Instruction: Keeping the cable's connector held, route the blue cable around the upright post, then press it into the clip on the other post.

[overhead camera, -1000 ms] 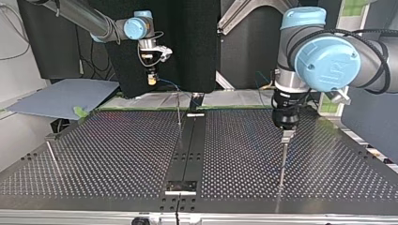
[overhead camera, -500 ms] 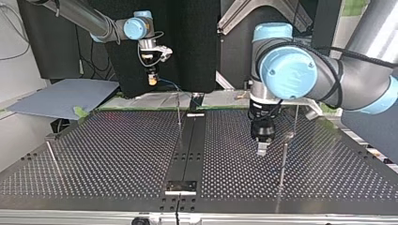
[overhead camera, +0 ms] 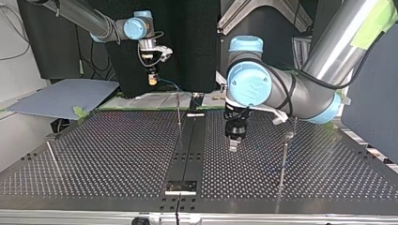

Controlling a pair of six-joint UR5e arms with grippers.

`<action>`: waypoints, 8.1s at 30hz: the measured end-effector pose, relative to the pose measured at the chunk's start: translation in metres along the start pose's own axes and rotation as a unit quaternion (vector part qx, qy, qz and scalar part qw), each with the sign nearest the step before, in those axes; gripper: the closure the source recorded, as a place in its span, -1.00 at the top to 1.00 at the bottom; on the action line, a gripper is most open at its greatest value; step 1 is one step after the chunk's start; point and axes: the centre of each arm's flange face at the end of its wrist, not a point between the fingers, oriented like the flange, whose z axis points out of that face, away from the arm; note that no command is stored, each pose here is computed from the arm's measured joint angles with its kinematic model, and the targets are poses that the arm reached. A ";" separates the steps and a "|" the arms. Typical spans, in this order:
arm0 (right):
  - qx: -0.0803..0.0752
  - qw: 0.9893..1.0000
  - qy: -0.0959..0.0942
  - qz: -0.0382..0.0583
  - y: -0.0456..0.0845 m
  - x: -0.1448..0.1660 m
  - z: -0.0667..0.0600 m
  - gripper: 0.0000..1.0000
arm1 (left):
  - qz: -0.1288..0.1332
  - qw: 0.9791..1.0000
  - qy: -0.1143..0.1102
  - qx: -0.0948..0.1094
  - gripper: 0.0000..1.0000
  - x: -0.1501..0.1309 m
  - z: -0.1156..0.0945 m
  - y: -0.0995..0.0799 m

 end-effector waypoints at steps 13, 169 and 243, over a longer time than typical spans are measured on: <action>0.004 1.000 0.000 0.001 0.000 0.000 0.000 -1.00 | 0.030 0.998 0.026 -0.042 0.99 0.037 0.039 0.010; 0.021 1.000 0.006 0.002 -0.004 0.002 0.004 -1.00 | 0.043 0.972 0.207 0.103 0.99 0.312 0.121 -0.107; 0.054 0.999 0.002 -0.008 -0.014 0.003 0.006 -1.00 | -0.177 0.947 0.175 0.205 0.41 0.316 0.072 -0.225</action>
